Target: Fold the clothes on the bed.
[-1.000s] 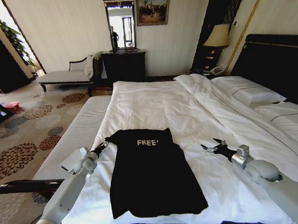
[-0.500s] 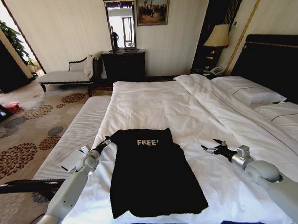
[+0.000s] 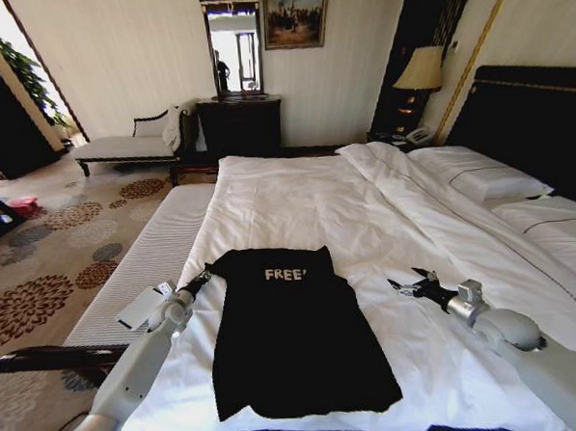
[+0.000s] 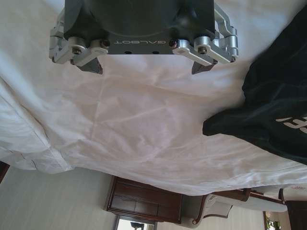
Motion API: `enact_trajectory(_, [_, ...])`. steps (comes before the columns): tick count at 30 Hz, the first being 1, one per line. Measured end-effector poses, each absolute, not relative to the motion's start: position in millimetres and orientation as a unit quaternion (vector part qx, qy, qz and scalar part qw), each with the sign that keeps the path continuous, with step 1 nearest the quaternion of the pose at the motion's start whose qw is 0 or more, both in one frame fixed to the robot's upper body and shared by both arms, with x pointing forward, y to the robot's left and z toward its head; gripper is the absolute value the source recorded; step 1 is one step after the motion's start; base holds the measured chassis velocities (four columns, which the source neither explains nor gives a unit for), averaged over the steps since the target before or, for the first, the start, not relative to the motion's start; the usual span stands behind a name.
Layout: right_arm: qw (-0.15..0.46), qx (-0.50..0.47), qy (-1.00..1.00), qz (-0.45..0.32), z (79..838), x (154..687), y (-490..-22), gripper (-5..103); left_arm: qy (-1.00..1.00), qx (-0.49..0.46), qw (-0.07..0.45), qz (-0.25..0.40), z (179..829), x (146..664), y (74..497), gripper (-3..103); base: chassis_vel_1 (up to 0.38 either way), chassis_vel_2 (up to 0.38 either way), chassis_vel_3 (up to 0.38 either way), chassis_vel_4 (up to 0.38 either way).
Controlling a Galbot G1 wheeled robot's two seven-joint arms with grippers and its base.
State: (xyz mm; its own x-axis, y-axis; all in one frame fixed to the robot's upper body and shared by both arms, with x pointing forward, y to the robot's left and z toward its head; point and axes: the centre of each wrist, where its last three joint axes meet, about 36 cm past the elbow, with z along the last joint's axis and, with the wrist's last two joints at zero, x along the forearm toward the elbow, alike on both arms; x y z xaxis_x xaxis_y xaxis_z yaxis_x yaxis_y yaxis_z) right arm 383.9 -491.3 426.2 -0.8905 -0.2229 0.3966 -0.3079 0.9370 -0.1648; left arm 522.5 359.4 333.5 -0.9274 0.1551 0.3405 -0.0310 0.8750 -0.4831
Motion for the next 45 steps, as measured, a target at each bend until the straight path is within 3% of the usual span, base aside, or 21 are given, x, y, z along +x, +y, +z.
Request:
enact_trajectory(3, [0.189,0.137,-0.966,0.112,426,383,-491,100,-0.95,-0.031,0.185,0.249,334,526,360,3,0.0,0.0,0.0,0.0])
enact_trajectory(5, [0.189,0.137,-0.966,0.111,426,383,-491,100,-0.951,-0.033,0.183,0.248,337,526,360,0,0.0,0.0,0.0,0.0])
enact_trajectory(18, [0.185,0.138,-0.967,0.109,426,384,-489,100,-0.958,-0.045,0.17,0.227,360,519,359,0,0.0,0.0,0.0,0.0])
enact_trajectory(45, [0.183,0.142,-0.967,0.11,419,381,-491,100,-0.968,-0.121,0.159,0.153,416,535,273,0,0.0,0.0,0.0,0.0])
